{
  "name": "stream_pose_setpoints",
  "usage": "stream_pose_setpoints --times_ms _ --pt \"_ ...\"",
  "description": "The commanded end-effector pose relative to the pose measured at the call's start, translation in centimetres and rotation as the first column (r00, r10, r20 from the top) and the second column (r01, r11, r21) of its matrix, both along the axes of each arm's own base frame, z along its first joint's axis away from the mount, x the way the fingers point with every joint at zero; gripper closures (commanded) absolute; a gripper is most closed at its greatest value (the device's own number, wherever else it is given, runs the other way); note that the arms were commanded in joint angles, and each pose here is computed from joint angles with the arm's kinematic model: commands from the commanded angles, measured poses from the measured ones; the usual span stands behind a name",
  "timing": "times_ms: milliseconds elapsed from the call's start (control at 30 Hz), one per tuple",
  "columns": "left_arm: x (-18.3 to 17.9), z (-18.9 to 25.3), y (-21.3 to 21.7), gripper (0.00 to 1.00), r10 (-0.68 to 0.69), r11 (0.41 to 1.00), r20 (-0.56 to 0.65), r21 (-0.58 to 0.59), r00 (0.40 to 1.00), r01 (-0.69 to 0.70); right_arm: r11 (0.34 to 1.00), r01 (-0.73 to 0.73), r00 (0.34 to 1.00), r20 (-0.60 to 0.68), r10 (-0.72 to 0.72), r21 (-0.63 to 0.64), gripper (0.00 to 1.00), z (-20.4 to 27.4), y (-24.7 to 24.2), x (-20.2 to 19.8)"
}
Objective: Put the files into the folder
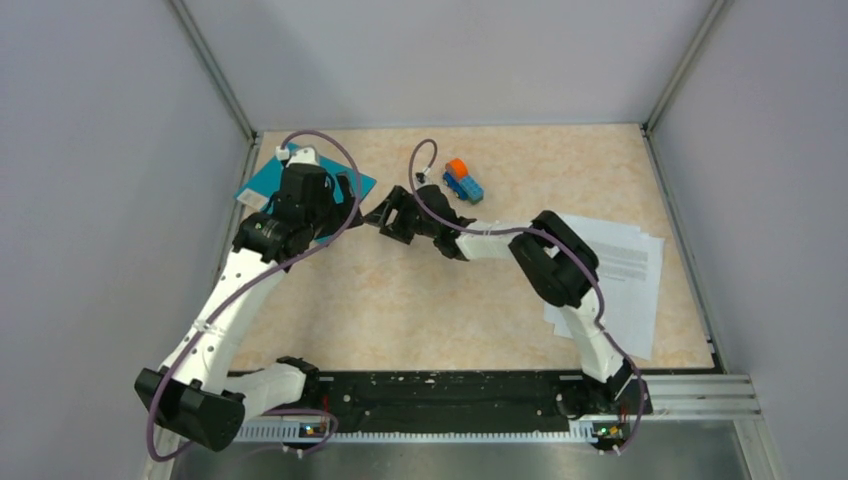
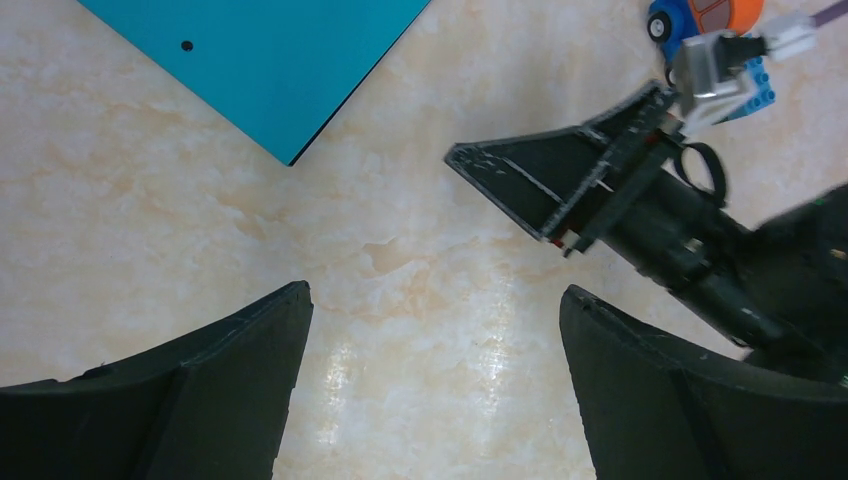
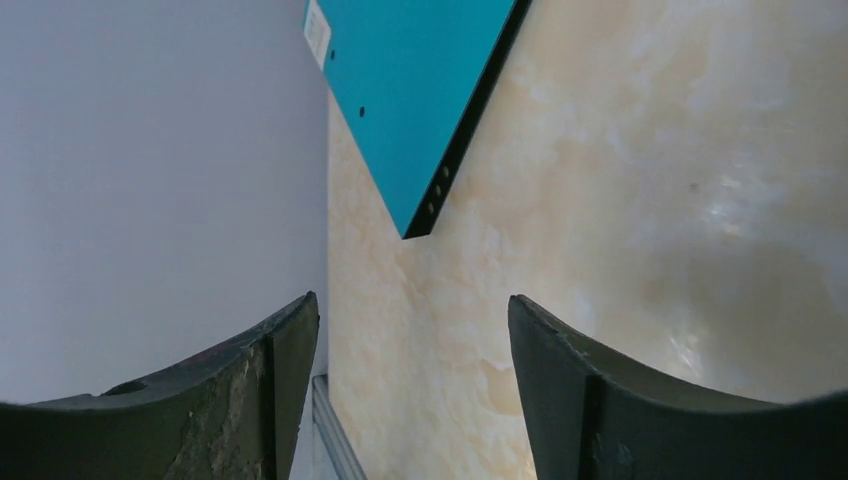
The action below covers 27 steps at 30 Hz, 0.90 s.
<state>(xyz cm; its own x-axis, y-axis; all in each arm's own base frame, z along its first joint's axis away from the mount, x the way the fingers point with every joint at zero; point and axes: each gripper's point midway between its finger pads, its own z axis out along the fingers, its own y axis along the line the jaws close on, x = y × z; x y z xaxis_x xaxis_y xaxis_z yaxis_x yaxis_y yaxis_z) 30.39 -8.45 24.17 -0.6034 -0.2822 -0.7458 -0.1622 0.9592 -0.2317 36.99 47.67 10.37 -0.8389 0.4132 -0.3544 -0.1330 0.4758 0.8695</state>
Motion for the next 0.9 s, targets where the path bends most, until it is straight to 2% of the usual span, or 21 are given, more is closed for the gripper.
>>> stream_pose_setpoints --times_ms 0,333,867 --pt "-0.7 4.2 0.3 0.02 -0.005 0.999 0.087 -0.033 0.996 0.008 0.977 -0.052 0.999 0.023 0.049 0.205 0.33 3.7 5.0 0.7" --pt "-2.0 6.4 0.4 0.02 -0.014 0.998 0.123 -0.059 0.992 0.022 0.965 -0.046 0.994 -0.084 0.07 0.259 0.45 -0.4 10.7 2.3" --pt "-2.3 7.2 0.3 0.02 -0.024 0.996 0.145 -0.078 0.989 0.036 0.958 -0.004 0.983 -0.176 0.057 0.286 0.48 -4.1 12.8 3.1"
